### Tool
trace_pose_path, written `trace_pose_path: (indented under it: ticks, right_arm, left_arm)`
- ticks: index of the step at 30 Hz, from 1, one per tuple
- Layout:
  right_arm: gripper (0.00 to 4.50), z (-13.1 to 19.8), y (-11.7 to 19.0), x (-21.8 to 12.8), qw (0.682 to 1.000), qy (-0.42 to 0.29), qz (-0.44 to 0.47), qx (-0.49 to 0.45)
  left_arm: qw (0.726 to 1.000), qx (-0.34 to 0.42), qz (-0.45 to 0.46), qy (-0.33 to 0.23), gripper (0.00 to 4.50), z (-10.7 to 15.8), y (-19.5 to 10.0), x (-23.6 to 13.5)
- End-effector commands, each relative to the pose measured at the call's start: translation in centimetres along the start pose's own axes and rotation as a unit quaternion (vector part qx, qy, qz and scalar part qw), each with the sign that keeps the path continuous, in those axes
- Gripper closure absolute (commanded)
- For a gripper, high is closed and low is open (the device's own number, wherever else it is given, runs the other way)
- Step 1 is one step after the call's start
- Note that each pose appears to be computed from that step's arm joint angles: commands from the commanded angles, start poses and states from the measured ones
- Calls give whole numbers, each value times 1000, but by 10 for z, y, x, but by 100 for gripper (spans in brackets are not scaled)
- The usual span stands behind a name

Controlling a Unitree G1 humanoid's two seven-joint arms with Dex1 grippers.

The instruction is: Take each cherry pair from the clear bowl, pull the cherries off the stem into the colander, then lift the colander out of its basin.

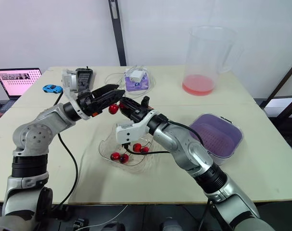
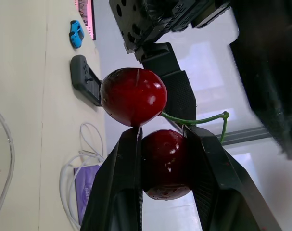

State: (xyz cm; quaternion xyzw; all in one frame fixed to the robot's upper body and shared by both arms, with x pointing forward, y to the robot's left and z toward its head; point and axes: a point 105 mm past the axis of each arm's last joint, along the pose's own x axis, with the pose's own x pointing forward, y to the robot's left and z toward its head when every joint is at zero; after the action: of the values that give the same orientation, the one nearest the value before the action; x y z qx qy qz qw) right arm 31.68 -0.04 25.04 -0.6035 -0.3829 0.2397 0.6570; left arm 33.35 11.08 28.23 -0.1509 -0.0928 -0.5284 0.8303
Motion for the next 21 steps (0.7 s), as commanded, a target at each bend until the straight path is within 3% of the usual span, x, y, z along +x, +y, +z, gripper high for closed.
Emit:
trace_pose_path:
  ticks: [1,6,13,19,21]
  right_arm:
    - [355,6,-14,-1,1000,-10,-27,-7]
    - [355,6,-13,-2,1000,-9,-25,-5]
    - [355,7,-9,-5,999,-17,-12,46]
    - [88,5,-9,-14,998,-15,6,67]
    - [88,5,-12,-22,996,-18,13,91]
  left_arm:
    - [1000,11,-19,-17,191,12,-9,6]
    - [999,2,-16,-30,446,14,-8,4]
    - [999,-2,-16,-29,446,13,-6,2]
    - [1000,15,-14,-20,450,15,-4,3]
    - [999,21,-15,-22,450,19,-2,3]
